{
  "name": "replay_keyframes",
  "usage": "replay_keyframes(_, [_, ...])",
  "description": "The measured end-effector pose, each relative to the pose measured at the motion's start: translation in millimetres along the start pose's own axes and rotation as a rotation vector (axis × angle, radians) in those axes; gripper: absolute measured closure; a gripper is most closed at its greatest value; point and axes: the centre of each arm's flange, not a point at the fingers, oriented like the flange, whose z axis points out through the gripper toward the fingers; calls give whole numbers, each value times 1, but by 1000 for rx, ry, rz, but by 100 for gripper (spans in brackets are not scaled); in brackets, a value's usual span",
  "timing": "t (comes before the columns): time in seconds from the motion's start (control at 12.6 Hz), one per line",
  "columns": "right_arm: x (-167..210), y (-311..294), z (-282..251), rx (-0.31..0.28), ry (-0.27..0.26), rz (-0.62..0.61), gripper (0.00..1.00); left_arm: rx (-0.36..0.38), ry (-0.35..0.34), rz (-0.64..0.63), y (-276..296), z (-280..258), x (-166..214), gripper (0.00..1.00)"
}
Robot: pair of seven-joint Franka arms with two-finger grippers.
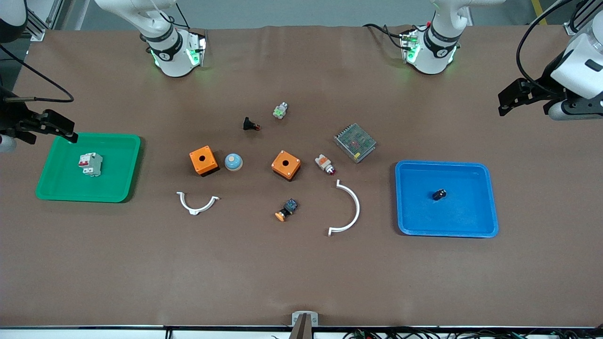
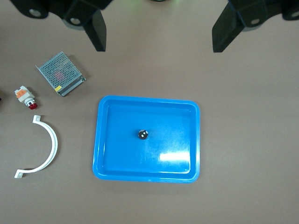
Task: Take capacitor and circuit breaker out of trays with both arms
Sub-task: 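Reach the left gripper to the blue tray while the right gripper reaches the green tray, then grasp the black capacitor with the left gripper while the right gripper grasps the breaker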
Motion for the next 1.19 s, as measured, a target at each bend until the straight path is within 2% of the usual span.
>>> replay_keyframes(0.32, [0,-1,0,0,-1,-3,0,0,-4,-10,-5,2,2,0])
replay_keyframes(0.48, [0,-2,0,0,-4,-3,0,0,-34,-20,-11,19,14,0])
replay_keyframes(0.63, [-1,-2,0,0,-6,-3,0,0,-76,-20,-11,55,39,0])
replay_keyframes(0.95, [5,-1,17,-1,-32,-1,0,9,-80,-36,-5,148,93,0])
replay_keyframes(1.19, [22,15,55,-7,-73,27,0,2,-76,-107,8,227,110,0])
